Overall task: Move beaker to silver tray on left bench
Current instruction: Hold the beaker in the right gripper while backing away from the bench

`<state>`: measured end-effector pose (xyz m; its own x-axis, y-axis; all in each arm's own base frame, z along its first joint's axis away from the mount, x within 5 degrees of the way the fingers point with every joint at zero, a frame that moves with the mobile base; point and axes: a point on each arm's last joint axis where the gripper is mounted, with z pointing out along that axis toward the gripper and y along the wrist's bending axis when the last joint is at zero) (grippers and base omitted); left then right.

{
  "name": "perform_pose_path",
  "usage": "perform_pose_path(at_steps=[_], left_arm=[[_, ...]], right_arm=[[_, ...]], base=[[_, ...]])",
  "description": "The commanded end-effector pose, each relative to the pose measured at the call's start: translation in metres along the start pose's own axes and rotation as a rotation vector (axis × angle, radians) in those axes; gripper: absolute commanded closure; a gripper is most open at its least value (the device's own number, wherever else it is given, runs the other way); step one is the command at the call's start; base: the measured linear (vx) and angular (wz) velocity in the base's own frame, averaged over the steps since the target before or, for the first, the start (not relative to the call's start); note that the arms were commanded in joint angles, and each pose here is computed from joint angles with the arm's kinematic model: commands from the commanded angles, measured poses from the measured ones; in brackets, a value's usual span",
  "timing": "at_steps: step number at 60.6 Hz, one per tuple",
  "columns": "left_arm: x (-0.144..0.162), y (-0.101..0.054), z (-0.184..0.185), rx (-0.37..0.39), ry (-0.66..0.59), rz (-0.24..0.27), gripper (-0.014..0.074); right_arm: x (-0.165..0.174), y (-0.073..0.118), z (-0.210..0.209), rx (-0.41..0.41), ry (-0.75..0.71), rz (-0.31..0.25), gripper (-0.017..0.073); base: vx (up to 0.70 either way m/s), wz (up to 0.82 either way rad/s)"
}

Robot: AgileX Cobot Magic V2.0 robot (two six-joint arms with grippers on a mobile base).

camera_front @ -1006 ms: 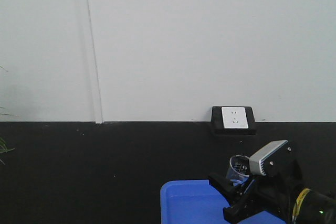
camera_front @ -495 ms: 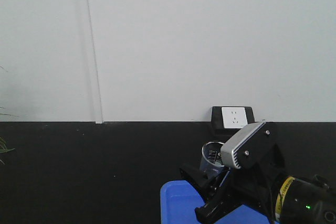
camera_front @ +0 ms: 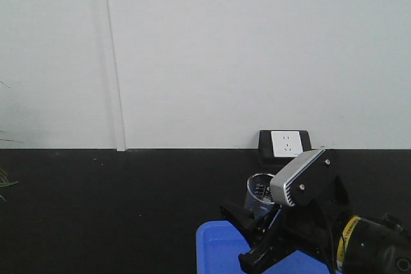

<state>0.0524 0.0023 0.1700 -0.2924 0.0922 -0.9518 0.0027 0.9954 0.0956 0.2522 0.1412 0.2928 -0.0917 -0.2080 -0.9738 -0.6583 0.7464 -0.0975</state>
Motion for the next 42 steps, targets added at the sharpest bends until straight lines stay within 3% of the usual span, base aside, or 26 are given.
perform_pose_path(at_steps=[1,42], left_arm=[[-0.0009,-0.0006,0.0015,0.003,-0.064,0.0,0.0592],[-0.0009,-0.0006,0.0015,0.003,-0.064,0.0,0.0592]], right_arm=[[-0.0239,0.0012,-0.0063,-0.019,-0.113,0.001,0.057],[-0.0239,0.0012,-0.0063,-0.019,-0.113,0.001,0.057]], base=[[0.0,0.0],[-0.06,0.0]])
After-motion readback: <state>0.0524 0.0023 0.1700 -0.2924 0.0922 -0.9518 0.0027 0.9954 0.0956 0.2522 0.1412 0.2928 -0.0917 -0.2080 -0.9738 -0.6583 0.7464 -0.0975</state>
